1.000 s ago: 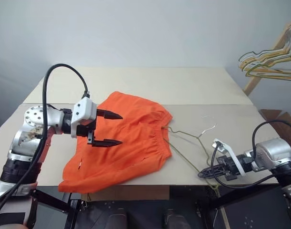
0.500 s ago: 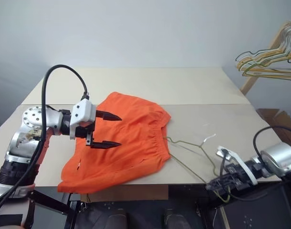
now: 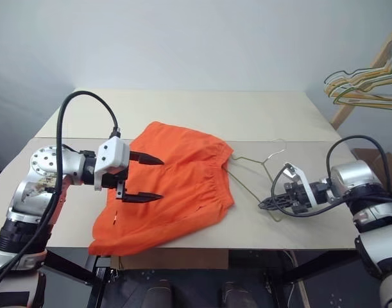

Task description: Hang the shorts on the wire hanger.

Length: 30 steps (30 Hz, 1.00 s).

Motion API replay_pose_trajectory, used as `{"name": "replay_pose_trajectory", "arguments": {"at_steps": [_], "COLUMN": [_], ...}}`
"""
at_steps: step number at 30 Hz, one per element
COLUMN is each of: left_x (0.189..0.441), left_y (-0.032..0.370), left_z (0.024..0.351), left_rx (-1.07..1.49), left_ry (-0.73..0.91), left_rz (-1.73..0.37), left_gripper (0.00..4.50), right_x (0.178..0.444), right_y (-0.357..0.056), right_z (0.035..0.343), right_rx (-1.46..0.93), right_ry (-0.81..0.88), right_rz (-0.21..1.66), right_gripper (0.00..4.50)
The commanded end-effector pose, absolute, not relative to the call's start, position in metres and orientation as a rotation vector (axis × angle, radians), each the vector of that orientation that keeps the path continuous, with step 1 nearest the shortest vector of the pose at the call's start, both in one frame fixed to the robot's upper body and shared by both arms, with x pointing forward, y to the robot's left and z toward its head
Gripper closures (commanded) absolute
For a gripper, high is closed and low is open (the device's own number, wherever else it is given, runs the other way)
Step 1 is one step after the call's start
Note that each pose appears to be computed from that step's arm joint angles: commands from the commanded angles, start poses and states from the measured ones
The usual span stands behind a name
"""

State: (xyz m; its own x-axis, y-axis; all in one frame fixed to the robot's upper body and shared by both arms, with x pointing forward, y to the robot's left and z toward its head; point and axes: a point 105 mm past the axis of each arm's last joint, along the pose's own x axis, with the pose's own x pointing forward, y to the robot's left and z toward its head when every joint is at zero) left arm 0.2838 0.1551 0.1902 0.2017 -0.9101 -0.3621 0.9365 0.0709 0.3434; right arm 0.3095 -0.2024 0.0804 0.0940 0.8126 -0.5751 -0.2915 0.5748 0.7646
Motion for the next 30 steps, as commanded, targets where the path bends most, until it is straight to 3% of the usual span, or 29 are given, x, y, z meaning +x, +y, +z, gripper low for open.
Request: {"name": "replay_pose_trajectory", "arguments": {"at_steps": [1, 7, 20, 30], "left_x": [0.281, 0.278, 0.274, 0.273], "left_y": [0.154, 0.155, 0.154, 0.156], "left_z": [0.201, 0.2, 0.201, 0.201], "left_rx": [0.61, 0.616, 0.612, 0.611], "left_ry": [0.002, 0.009, 0.004, 0.006], "left_rz": [-1.378, -1.38, -1.382, -1.368], "left_gripper": [0.02, 0.02, 0.02, 0.02], "right_x": [0.313, 0.312, 0.354, 0.338], "right_y": [-0.186, -0.177, -0.16, -0.126], "right_z": [0.093, 0.098, 0.087, 0.085], "right_rx": [0.532, 0.547, 0.584, 0.497], "right_ry": [1.181, 1.18, 1.028, 1.167], "right_rz": [1.0, 1.079, 0.955, 1.135], "right_gripper": [4.5, 4.5, 4.5, 4.5]}}
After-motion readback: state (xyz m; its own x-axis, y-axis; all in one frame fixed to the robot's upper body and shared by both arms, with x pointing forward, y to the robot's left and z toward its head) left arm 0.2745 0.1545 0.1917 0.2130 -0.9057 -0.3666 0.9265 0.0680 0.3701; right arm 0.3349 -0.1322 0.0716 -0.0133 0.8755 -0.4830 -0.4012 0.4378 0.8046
